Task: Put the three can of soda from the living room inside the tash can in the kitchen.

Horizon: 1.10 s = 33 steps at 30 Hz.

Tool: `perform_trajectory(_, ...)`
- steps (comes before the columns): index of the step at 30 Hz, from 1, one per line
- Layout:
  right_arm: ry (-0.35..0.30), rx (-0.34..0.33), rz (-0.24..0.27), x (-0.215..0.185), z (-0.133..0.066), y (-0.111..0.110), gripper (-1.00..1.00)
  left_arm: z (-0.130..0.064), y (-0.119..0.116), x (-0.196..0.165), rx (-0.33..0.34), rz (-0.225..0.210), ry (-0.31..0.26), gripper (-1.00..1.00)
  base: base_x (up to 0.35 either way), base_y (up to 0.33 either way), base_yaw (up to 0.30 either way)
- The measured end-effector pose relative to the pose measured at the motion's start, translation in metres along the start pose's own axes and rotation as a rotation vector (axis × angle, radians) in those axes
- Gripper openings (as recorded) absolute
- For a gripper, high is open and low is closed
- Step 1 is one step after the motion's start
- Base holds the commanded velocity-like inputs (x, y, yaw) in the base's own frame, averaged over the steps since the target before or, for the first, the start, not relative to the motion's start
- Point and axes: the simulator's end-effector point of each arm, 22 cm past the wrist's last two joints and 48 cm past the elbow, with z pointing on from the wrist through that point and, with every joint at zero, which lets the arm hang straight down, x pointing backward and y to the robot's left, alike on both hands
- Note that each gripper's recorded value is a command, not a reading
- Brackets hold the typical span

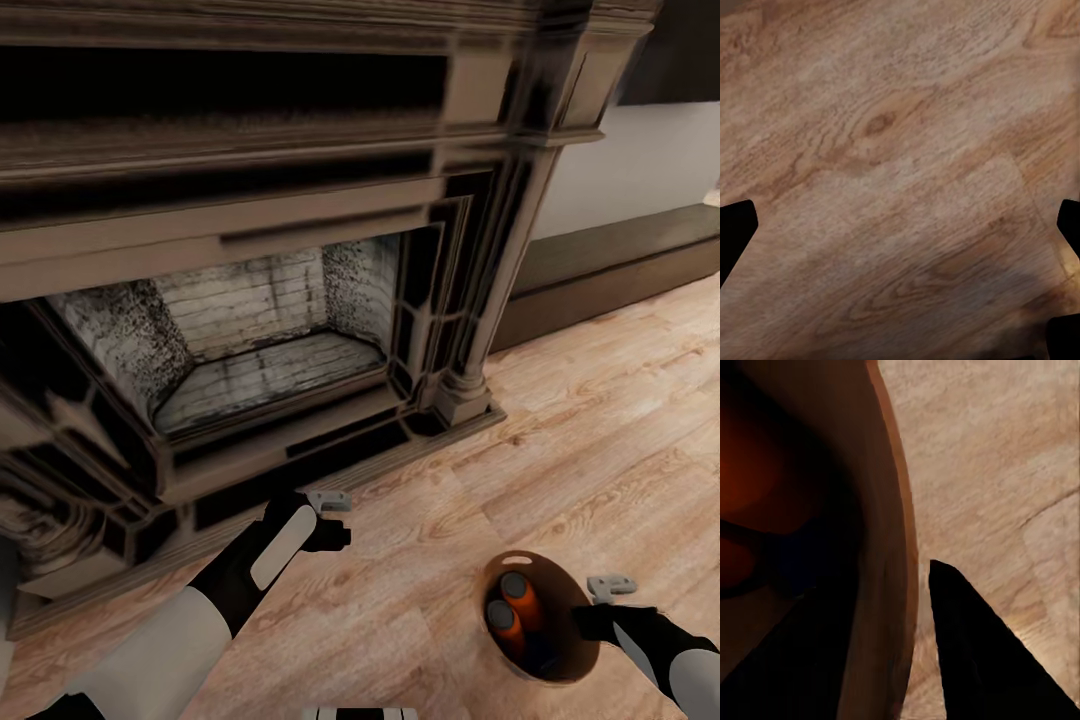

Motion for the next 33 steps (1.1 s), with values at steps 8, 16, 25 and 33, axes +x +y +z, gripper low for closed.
perform_trajectory(8,0.021,0.004,-0.008,0.004,0.011,0.002,1.0,0.015,0.002,0.002,0.001,-0.003,0.021,1.0,0.0,0.0,-0.002)
perform_trajectory(16,0.021,0.003,-0.014,0.004,0.012,0.003,1.0,0.014,0.002,0.002,0.001,-0.002,0.021,1.0,0.0,0.0,0.0)
perform_trajectory(25,0.021,0.002,-0.016,0.004,0.012,0.004,1.0,0.0,-0.011,-0.017,0.025,0.028,-0.041,1.0,0.0,0.0,0.0)
perform_trajectory(33,0.022,-0.003,-0.012,-0.002,-0.002,0.003,1.0,-0.016,-0.021,-0.022,0.027,0.061,-0.049,1.0,0.0,0.0,0.0)
